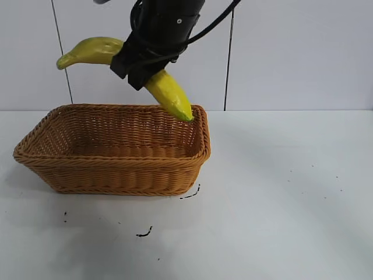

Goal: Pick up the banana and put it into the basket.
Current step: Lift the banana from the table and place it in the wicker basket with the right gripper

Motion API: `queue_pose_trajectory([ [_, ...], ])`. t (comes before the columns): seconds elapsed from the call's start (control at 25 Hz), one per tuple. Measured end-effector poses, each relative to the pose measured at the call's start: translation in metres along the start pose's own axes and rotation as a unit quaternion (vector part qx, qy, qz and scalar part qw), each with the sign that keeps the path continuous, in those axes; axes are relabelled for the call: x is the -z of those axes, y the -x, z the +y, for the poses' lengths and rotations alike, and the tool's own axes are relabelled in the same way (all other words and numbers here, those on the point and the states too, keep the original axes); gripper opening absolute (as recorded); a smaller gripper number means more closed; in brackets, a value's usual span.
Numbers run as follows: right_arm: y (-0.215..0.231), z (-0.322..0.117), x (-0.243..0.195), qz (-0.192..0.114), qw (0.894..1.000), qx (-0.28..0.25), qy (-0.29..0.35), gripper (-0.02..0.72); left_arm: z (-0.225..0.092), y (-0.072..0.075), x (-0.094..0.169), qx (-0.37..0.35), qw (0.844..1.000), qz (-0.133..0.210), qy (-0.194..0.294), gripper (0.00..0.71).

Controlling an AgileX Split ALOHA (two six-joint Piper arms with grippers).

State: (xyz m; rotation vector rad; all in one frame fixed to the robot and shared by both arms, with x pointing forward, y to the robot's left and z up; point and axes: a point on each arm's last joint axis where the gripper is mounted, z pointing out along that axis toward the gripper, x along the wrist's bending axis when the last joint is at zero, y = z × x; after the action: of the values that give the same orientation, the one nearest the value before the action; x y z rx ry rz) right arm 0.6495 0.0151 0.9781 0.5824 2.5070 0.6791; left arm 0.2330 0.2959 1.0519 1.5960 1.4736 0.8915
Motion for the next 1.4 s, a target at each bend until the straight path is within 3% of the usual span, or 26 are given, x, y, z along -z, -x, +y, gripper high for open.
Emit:
queue_pose_trajectory([
  [0.28, -0.012, -0.019, -0.037, 0.02, 0.999, 0.002, -0.04, 0.285, 0.0, 0.0, 0.0, 0.0, 1.0, 0.0, 0.0, 0.693],
  [0.68, -0.013, -0.021, -0.039, 0.024, 0.999, -0.001, -0.044, 0.286, 0.0, 0.0, 0.0, 0.0, 1.0, 0.0, 0.0, 0.693],
  [0.76, -0.013, -0.021, -0.039, 0.024, 0.999, -0.001, -0.044, 0.364, 0.0, 0.0, 0.0, 0.0, 1.0, 0.0, 0.0, 0.693],
  [0.88, -0.013, -0.021, -0.039, 0.024, 0.999, -0.001, -0.043, 0.591, 0.0, 0.0, 0.0, 0.0, 1.0, 0.0, 0.0, 0.693],
  [0.96, -0.013, -0.02, -0.039, 0.023, 0.999, -0.004, -0.042, 0.658, 0.0, 0.0, 0.0, 0.0, 1.0, 0.0, 0.0, 0.693],
  [1.16, -0.006, -0.009, -0.024, 0.015, 0.998, -0.059, -0.032, 0.69, 0.0, 0.0, 0.0, 0.0, 1.0, 0.0, -0.001, 0.693],
  [1.28, 0.001, 0.002, -0.006, 0.013, 0.99, -0.133, -0.046, 0.69, 0.0, 0.0, 0.0, 0.0, 1.0, 0.0, 0.0, 0.693],
  [1.4, 0.009, 0.012, 0.014, 0.014, 0.983, -0.168, -0.067, 0.69, 0.0, 0.0, 0.0, 0.0, 1.0, 0.0, 0.0, 0.693],
])
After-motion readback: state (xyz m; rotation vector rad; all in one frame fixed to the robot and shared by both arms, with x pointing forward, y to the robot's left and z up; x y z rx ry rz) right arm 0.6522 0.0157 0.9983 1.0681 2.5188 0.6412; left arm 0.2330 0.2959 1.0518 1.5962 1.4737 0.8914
